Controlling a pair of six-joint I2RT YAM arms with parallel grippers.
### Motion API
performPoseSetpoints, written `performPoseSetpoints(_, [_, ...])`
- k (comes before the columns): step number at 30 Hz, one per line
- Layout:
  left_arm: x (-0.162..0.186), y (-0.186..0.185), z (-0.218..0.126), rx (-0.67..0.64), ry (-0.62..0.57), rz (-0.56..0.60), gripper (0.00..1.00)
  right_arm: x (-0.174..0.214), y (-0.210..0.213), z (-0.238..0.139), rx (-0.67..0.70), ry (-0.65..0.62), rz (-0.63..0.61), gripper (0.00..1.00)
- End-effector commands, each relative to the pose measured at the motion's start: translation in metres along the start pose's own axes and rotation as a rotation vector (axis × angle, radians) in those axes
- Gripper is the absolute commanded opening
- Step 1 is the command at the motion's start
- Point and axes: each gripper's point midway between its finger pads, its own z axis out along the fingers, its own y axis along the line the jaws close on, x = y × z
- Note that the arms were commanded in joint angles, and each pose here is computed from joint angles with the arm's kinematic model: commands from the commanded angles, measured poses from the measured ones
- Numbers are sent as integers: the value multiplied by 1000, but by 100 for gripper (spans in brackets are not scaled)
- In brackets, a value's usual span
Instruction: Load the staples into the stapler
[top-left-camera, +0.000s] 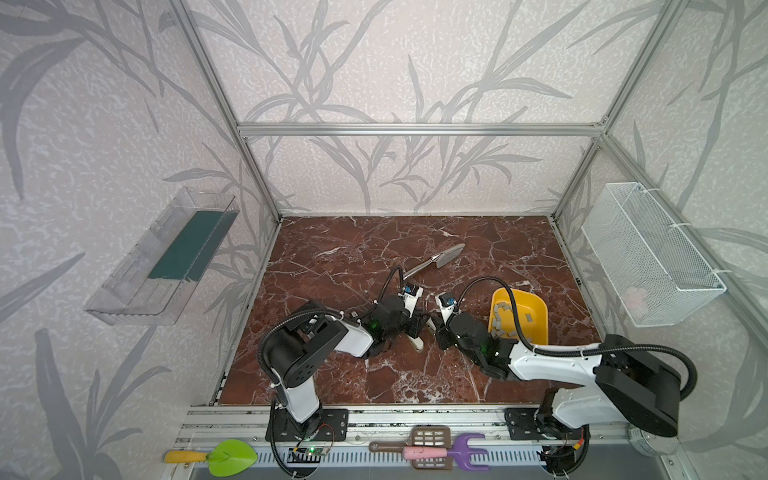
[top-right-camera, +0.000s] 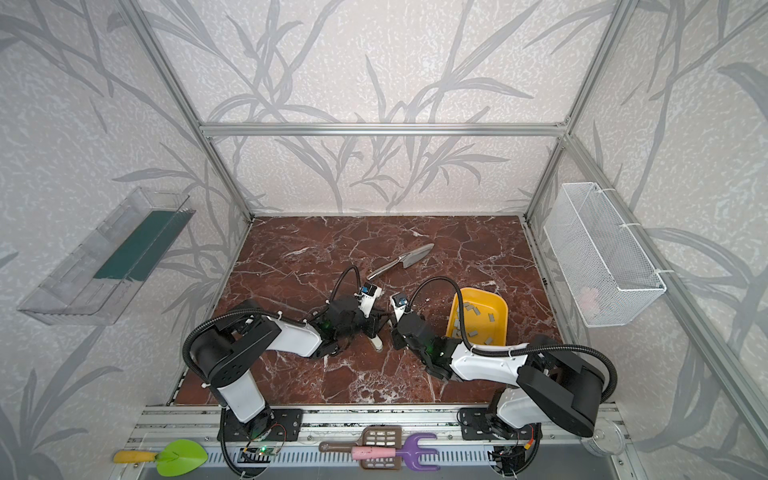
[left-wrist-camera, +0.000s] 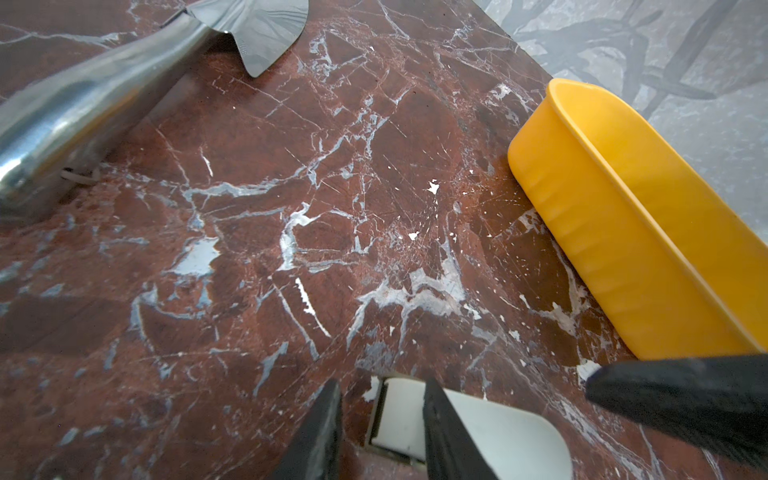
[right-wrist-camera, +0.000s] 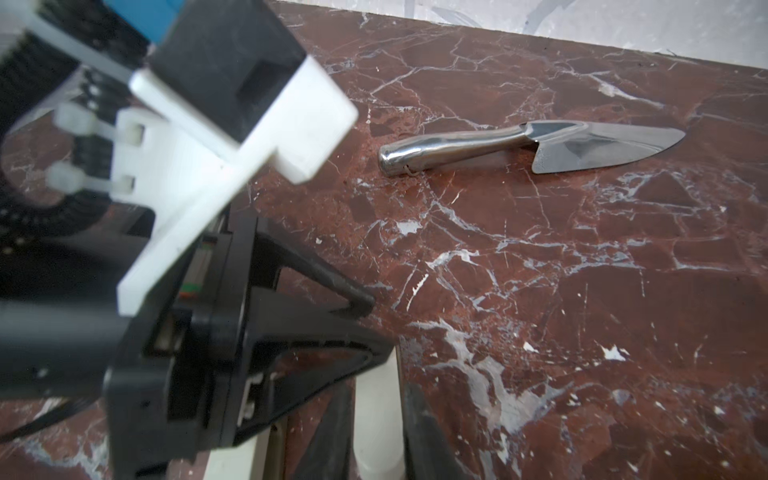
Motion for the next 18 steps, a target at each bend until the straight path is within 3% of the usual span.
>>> performPoseSetpoints(1, [5, -2, 1, 17, 3, 17, 35, 9, -5, 10, 42, 32, -15, 22])
performPoseSetpoints(18, [6, -2, 1, 17, 6, 17, 34, 91, -20, 22, 68, 166, 36, 15])
